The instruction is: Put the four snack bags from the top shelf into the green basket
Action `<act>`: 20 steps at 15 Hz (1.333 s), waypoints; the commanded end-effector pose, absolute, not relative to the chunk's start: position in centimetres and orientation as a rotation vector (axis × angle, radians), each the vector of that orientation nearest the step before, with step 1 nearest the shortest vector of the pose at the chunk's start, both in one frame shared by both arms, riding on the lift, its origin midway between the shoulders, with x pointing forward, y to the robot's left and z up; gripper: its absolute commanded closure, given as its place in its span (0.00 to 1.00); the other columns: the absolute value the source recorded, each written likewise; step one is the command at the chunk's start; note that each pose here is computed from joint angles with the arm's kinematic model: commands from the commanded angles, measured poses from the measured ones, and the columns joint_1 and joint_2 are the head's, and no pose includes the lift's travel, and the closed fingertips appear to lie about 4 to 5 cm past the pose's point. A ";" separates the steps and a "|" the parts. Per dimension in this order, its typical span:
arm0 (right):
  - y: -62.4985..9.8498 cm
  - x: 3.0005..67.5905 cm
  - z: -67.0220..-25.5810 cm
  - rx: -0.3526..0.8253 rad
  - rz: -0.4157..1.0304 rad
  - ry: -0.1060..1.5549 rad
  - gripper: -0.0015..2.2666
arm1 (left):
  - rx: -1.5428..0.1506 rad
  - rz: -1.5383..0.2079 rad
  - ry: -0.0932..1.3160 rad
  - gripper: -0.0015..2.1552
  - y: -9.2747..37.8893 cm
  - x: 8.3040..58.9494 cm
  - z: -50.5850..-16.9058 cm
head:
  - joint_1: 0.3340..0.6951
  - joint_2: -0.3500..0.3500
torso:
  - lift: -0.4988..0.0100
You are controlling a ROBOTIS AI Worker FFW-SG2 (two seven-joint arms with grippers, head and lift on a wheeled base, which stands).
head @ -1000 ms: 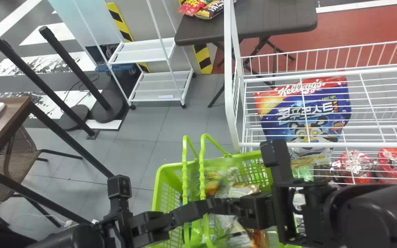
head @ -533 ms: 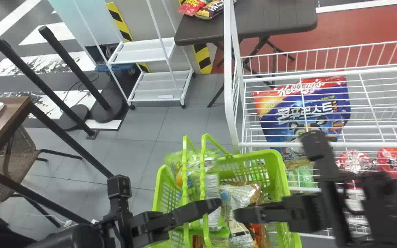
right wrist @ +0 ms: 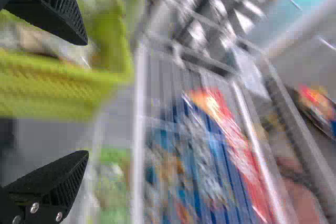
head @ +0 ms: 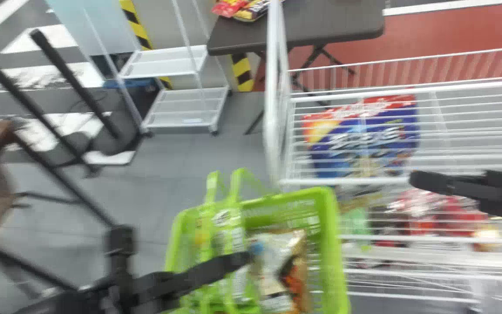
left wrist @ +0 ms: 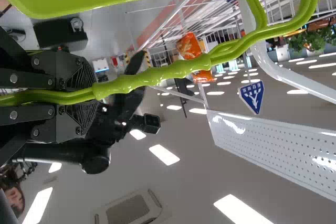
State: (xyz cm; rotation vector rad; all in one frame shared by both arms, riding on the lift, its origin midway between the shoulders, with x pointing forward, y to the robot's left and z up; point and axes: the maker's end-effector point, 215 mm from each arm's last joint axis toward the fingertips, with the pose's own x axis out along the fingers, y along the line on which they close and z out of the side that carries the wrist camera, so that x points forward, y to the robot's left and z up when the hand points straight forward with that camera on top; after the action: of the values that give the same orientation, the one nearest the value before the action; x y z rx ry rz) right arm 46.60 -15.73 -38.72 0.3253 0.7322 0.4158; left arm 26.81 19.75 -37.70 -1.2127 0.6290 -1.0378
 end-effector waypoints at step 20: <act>-41.1 71.1 -38.9 -0.104 -0.183 0.337 0.18 | -1.248 -0.966 0.592 1.00 22.7 25.7 -38.7 | 1.00 0.20 | 0.98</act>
State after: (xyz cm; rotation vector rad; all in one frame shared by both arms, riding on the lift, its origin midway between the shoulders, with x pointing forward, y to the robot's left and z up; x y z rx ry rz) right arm 71.01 -40.85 -38.76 -0.1003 0.3336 -0.1883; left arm 25.84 22.43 -38.89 -1.2449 0.6021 -0.9620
